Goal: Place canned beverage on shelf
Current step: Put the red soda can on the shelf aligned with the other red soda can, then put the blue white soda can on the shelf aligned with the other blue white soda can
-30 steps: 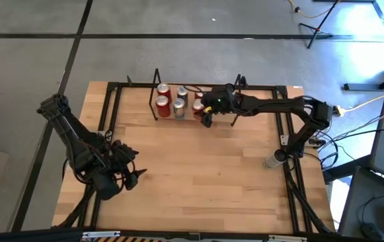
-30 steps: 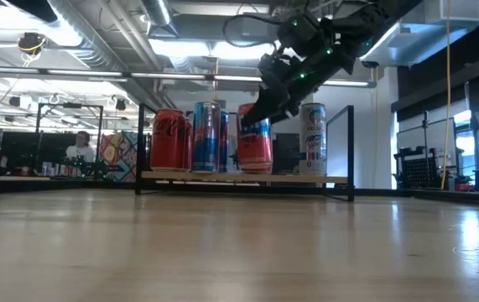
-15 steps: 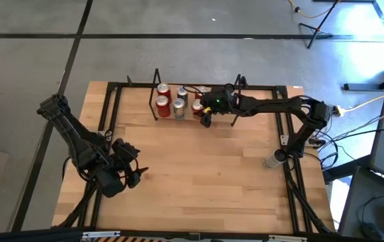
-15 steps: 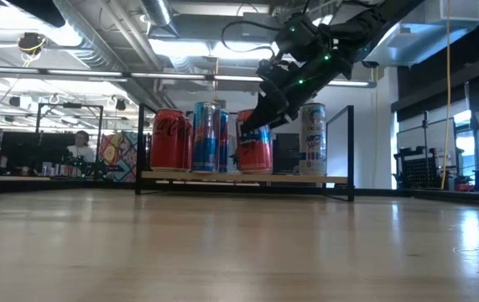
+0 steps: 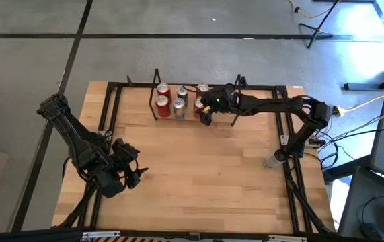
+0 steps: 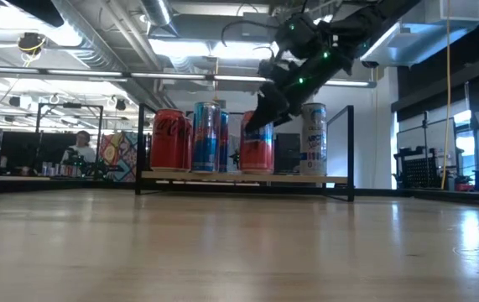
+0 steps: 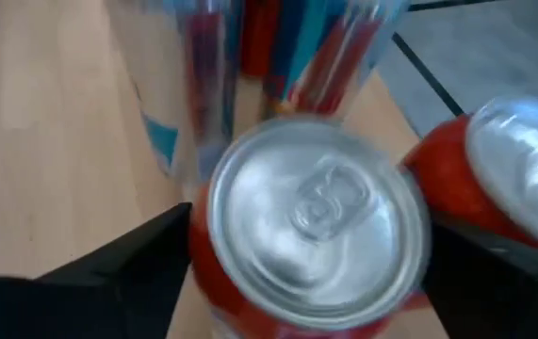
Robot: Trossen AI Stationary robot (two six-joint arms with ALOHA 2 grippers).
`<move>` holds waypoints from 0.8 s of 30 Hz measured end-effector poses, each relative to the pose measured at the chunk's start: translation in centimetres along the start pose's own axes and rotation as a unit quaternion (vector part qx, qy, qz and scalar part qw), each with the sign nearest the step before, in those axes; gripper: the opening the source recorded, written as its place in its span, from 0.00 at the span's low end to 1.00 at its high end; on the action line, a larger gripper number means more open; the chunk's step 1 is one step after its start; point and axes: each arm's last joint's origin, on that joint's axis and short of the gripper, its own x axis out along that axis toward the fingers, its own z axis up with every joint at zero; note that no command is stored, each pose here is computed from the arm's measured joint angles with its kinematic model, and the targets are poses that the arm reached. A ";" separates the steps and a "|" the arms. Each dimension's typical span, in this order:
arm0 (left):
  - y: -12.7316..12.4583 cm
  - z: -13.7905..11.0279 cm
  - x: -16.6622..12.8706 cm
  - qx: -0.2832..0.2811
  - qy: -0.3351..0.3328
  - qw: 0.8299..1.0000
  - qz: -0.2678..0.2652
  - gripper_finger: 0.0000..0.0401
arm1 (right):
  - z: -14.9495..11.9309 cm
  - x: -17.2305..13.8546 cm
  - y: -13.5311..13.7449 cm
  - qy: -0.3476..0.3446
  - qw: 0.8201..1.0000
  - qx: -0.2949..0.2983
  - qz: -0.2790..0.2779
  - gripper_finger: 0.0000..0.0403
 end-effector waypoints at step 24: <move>-0.1 -0.1 -0.1 0.029 0.000 1.000 -0.003 0.93 | 5.9 -20.4 8.4 0.194 0.973 0.087 0.092 0.70</move>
